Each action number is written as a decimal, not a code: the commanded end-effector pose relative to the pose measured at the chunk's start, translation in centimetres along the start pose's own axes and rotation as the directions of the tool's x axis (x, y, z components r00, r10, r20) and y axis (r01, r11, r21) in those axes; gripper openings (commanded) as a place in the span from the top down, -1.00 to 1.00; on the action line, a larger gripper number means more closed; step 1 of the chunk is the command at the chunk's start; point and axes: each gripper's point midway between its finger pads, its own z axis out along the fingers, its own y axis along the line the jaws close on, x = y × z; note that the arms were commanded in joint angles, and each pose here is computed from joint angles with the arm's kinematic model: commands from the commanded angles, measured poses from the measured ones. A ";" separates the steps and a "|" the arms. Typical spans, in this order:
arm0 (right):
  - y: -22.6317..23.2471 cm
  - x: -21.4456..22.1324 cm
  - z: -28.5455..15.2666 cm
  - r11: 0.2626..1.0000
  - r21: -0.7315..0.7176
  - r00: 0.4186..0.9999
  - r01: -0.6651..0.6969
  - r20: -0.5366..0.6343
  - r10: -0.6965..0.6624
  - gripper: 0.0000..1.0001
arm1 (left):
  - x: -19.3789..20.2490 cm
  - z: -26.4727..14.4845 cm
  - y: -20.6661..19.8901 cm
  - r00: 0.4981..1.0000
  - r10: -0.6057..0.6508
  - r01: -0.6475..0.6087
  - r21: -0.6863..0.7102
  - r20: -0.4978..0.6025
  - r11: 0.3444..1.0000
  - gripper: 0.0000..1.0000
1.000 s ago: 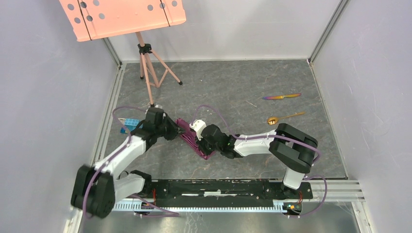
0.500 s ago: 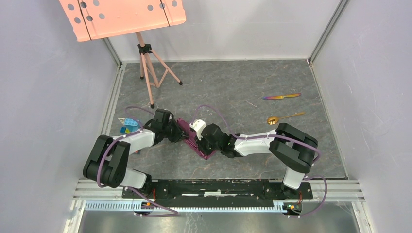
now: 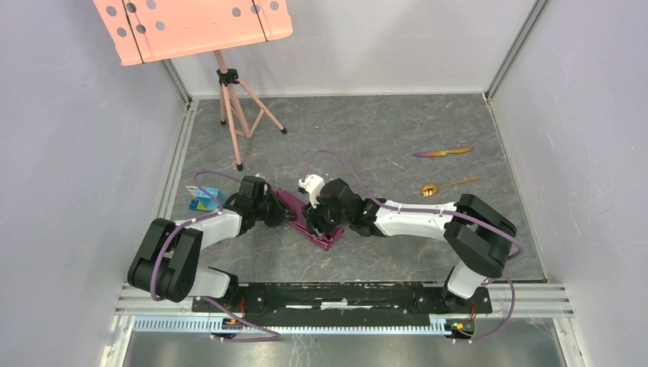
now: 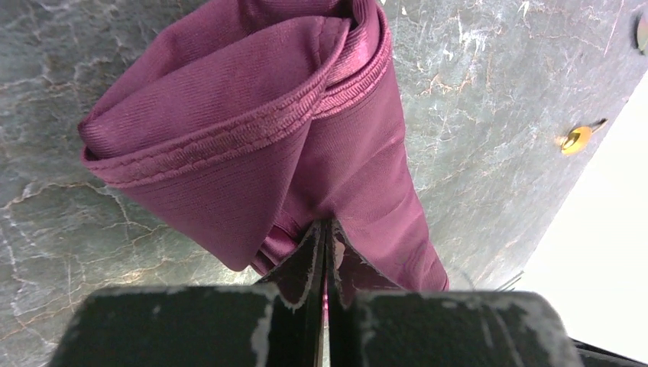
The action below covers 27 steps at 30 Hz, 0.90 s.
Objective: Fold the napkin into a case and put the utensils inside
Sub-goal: Smooth out the smaller rectangle-folded napkin at the center of the board.
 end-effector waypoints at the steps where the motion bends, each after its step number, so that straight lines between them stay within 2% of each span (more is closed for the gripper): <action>1: 1.4 -2.9 0.2 0.987 -0.134 0.992 -0.091 0.069 0.101 0.06 | 1.2 0.1 5.4 0.998 0.057 -0.059 -0.174 -0.017 0.983 0.93; 5: 1.5 -0.2 1.0 0.968 -0.195 0.983 -0.159 0.058 0.173 0.33 | 1.4 0.1 6.0 0.998 0.061 -0.064 -0.182 -0.023 0.981 0.94; 12: -0.1 6.7 1.7 0.976 -0.130 0.984 -0.173 -0.056 0.167 0.52 | 1.9 0.4 6.1 0.998 0.048 -0.056 -0.178 -0.051 0.982 0.95; 15: -0.1 5.5 0.9 0.981 -0.126 0.989 -0.150 -0.030 0.147 0.52 | 1.6 0.2 5.4 0.998 0.052 -0.059 -0.156 -0.044 0.986 0.95; 21: 0.9 -1.4 0.5 0.983 -0.168 0.992 -0.079 0.081 0.094 0.49 | 0.9 -0.2 4.4 0.994 0.102 -0.108 -0.145 -0.048 0.984 0.95; 24: 1.0 -3.1 1.9 0.981 -0.177 0.992 -0.076 0.088 0.093 0.46 | 0.6 -0.5 4.4 0.993 0.114 -0.118 -0.151 -0.032 0.981 0.95; 27: 1.4 -3.0 3.2 0.973 -0.203 0.988 -0.111 0.085 0.130 0.44 | 0.3 -1.1 4.1 0.991 0.131 -0.130 -0.145 -0.008 0.981 0.93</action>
